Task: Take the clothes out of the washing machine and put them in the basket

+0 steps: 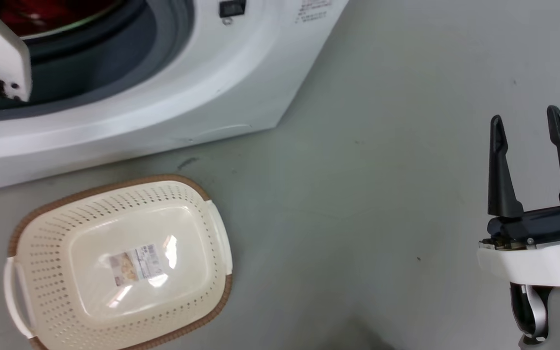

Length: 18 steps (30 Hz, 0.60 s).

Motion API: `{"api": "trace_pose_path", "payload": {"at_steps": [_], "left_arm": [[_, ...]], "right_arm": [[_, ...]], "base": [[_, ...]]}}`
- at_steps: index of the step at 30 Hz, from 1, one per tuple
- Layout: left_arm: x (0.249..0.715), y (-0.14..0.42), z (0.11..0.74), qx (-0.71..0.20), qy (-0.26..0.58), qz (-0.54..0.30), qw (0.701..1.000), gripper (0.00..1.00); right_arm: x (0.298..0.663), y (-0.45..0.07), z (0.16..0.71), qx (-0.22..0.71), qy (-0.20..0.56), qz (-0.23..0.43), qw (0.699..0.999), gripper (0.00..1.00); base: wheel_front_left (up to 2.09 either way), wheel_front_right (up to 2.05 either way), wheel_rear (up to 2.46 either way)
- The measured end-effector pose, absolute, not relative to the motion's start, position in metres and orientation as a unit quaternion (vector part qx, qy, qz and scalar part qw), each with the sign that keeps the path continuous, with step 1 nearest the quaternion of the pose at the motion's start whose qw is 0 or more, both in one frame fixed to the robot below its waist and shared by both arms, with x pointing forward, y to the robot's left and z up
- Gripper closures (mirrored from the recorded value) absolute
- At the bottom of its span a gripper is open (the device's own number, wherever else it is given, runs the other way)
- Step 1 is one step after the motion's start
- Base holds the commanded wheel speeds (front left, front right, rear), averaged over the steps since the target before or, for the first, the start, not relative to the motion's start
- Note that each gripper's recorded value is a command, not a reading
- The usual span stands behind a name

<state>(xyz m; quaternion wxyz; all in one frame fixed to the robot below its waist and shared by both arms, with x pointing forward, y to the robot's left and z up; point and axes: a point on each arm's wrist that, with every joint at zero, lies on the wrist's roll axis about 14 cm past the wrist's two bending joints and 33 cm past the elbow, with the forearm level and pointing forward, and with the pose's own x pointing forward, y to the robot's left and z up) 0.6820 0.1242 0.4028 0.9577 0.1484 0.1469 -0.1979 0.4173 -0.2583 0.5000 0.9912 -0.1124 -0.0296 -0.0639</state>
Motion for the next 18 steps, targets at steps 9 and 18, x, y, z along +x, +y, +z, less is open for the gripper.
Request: {"api": "trace_pose_path", "payload": {"at_steps": [9,18], "left_arm": [[0.634,0.128,0.475,0.143,0.052,-0.188,0.970,1.00],[0.575,0.132,0.569,0.116,-0.078,-0.163,0.977,1.00]], "right_arm": [[0.402,-0.248,0.540,-0.112,-0.084,-0.056,0.989,0.00],[0.387,-0.232,0.563,-0.105,-0.119,-0.037,0.987,0.00]], "base": [[0.00,0.00,0.00],[0.00,0.00,0.00]]}}
